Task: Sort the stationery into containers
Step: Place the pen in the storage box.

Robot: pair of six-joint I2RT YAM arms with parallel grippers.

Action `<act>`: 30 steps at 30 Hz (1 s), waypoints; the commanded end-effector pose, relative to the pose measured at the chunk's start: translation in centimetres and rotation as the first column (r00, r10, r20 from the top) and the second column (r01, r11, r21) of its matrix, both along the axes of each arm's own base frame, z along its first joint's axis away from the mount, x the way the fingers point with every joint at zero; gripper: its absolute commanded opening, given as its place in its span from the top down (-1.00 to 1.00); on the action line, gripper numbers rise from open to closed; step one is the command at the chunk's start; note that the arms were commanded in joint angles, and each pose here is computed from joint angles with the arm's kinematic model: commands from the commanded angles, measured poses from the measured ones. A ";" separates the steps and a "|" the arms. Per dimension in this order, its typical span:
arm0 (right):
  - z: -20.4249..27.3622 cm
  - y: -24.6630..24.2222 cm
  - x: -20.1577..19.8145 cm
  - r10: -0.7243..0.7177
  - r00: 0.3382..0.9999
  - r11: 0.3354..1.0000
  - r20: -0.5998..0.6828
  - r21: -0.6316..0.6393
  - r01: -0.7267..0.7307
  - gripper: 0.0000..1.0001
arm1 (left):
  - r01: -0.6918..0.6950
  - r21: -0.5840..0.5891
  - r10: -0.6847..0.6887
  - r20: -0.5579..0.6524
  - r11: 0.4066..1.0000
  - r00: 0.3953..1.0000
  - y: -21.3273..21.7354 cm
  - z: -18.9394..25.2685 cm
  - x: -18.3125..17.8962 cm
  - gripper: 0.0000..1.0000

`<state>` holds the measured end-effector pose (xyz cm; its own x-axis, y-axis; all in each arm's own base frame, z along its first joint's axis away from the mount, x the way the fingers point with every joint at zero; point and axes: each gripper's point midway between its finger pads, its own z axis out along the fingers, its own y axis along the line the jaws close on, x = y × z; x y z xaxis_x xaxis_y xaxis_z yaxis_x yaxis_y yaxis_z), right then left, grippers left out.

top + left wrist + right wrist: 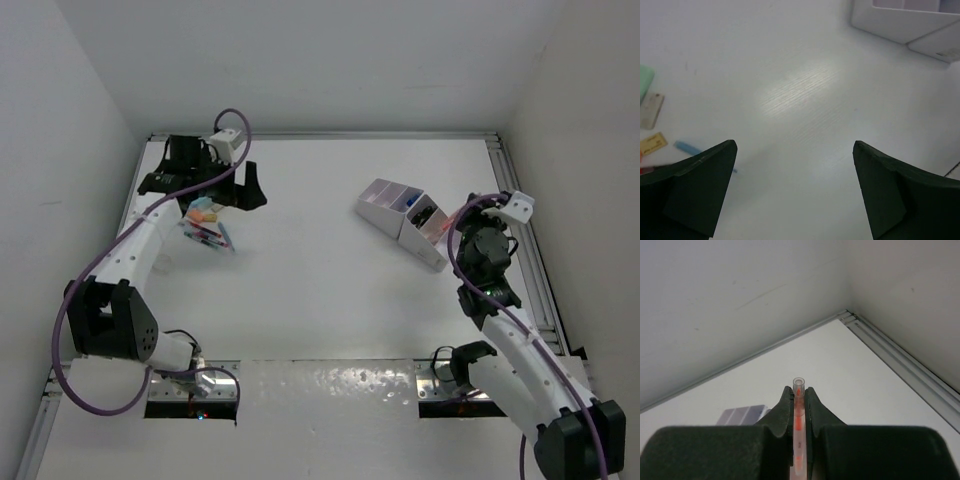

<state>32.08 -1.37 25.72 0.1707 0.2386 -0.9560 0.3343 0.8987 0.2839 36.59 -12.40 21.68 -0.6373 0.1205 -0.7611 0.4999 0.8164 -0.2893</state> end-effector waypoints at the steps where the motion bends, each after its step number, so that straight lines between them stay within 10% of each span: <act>1: -1.0 -2.0 0.1 -0.084 0.996 0.996 0.011 0.005 0.084 1.00 | -0.151 0.031 0.151 0.018 0.988 0.988 3.4 -0.1 0.5 -0.99; 22: -9.4 -1.0 3.8 0.033 0.997 0.983 -0.070 0.181 -0.020 0.97 | -0.472 0.055 0.475 -0.152 0.880 0.867 11.5 -5.8 0.5 -0.99; 26: -9.3 -0.4 4.4 0.075 0.990 0.984 -0.116 0.171 -0.054 0.08 | -0.574 0.085 0.576 -0.241 0.814 0.781 13.5 -8.1 0.0 -0.82; 30: -8.7 -0.6 3.9 0.071 0.986 0.988 -0.152 0.148 -0.048 -0.26 | -0.669 0.120 0.665 -0.334 0.733 0.668 15.6 -10.4 -0.4 -0.63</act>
<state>35.22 -2.24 13.36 -0.0556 0.3798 -0.9234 0.3749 0.8651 0.3332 36.49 1.55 12.71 -0.7706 -0.3321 -0.5439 -0.1655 0.9285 -0.3325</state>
